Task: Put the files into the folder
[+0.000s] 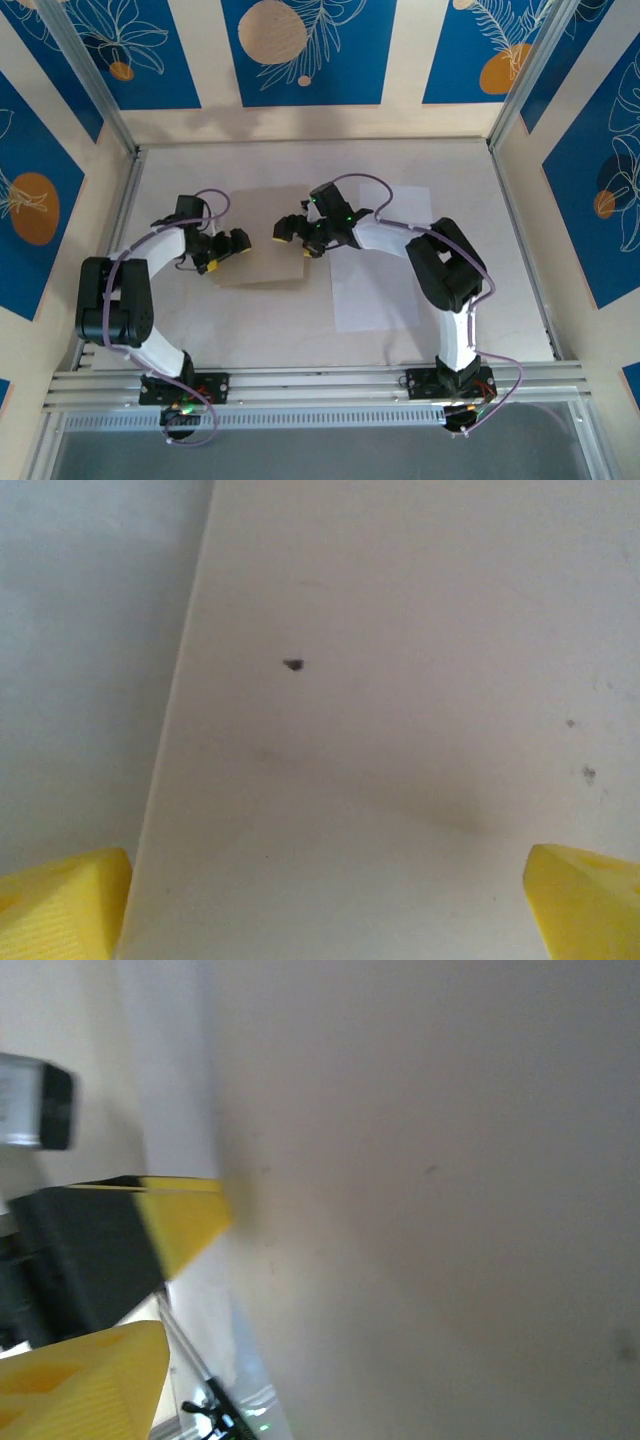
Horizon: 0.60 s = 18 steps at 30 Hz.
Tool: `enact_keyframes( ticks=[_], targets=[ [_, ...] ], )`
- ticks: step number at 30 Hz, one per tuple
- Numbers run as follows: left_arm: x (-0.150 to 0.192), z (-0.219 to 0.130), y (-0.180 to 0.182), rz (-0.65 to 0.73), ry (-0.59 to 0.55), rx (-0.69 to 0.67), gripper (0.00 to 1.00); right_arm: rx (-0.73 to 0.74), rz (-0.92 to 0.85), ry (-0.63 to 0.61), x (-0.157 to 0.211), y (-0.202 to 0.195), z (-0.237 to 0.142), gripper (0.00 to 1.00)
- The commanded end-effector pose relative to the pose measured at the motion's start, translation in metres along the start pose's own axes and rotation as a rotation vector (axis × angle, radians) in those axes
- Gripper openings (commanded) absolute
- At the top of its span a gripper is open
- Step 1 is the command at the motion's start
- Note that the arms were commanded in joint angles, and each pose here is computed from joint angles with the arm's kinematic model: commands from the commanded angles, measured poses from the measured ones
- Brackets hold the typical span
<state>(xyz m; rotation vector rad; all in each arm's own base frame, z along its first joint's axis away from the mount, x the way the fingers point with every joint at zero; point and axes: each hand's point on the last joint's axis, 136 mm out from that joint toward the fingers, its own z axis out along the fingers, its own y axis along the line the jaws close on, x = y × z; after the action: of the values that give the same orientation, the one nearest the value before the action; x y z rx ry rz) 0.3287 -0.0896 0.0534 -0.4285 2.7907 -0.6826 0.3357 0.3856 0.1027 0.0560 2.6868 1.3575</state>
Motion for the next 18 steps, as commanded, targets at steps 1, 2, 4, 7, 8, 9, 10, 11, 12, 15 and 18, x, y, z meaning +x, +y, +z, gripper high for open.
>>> enact_keyframes(
  ticks=[1,2,4,7,8,9,10,11,12,15,18],
  targets=[
    [0.010,-0.007,-0.021,-0.013,0.020,0.107,1.00,-0.099,-0.059,0.004,0.005,0.037,-0.017,0.74],
    [0.013,-0.007,-0.022,-0.014,0.026,0.115,1.00,-0.106,-0.064,0.004,0.006,0.040,-0.018,0.70],
    [0.019,-0.010,-0.027,-0.009,0.031,0.134,1.00,-0.111,-0.073,-0.004,0.007,0.042,-0.021,0.62],
    [0.021,-0.020,-0.031,0.005,0.007,0.147,1.00,-0.116,-0.092,-0.011,0.009,0.047,-0.026,0.59],
    [0.021,-0.024,-0.031,0.013,-0.004,0.141,1.00,-0.110,-0.096,-0.012,0.010,0.047,-0.027,0.59],
    [0.021,-0.027,-0.031,0.020,-0.013,0.136,1.00,-0.102,-0.101,-0.015,0.010,0.047,-0.029,0.59],
    [0.021,-0.032,-0.030,0.026,-0.023,0.122,1.00,-0.095,-0.108,-0.017,0.011,0.048,-0.030,0.58],
    [0.022,-0.036,-0.029,0.033,-0.030,0.098,1.00,-0.088,-0.116,-0.021,0.011,0.049,-0.032,0.54],
    [0.023,-0.040,-0.028,0.047,-0.035,0.073,1.00,-0.084,-0.122,-0.022,0.011,0.049,-0.033,0.48],
    [0.025,-0.059,-0.033,0.120,-0.068,-0.009,1.00,-0.079,-0.145,-0.035,0.013,0.054,-0.036,0.31],
    [0.026,-0.079,-0.043,0.194,-0.145,-0.059,1.00,-0.076,-0.160,-0.040,0.014,0.060,-0.038,0.20]
  ],
)
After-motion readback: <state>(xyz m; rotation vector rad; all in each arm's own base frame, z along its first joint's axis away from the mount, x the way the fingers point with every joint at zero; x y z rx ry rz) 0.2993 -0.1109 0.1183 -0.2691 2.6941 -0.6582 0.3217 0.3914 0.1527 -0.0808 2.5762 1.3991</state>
